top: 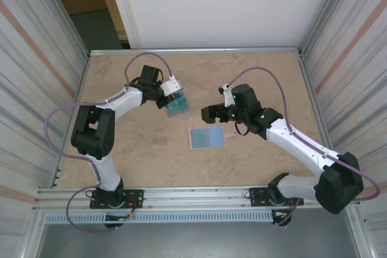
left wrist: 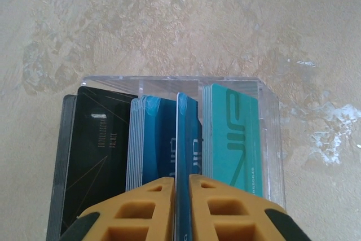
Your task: Take the credit cards out of the card holder
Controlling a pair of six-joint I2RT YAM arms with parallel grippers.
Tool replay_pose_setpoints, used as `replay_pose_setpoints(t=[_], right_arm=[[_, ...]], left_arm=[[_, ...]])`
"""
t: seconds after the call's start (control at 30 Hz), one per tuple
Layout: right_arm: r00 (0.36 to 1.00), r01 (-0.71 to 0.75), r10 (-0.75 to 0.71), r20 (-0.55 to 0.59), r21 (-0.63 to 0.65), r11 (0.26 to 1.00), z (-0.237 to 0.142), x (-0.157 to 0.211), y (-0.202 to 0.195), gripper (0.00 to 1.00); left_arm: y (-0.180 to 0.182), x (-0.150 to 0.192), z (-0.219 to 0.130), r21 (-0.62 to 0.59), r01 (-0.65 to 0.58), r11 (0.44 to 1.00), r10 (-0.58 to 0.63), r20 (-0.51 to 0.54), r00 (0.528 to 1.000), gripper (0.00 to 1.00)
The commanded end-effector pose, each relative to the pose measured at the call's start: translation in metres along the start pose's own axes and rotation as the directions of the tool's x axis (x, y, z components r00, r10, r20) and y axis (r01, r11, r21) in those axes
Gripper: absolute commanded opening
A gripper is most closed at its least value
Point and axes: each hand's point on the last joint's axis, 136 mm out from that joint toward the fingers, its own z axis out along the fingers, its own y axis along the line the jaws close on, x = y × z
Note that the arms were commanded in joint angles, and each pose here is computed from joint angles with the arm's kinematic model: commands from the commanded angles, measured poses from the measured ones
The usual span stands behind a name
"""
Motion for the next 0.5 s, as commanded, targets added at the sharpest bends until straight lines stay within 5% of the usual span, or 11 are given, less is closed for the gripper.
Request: replay_pose_setpoints(t=[0.0,0.33,0.4,0.47], right_arm=[[1.0,-0.025,0.026,0.012,-0.002,1.0,-0.003,-0.01,0.002,0.99],[0.997,-0.07,0.069,0.016,0.074,0.995,-0.005,-0.005,-0.011,0.99],[0.997,-0.083,0.082,0.014,0.107,0.991,-0.005,-0.002,-0.016,0.99],[0.996,-0.092,0.09,0.014,0.15,0.984,-0.006,0.002,-0.022,0.99]], left_arm=[[0.01,-0.009,-0.014,-0.024,0.002,1.0,-0.002,0.012,1.0,0.14],[0.011,-0.029,-0.049,-0.103,0.017,0.995,-0.012,0.054,0.998,0.25],[0.008,-0.034,-0.058,-0.123,0.029,0.992,-0.02,0.072,0.997,0.32],[0.003,-0.039,-0.067,-0.141,0.032,0.99,-0.019,0.089,0.996,0.53]])
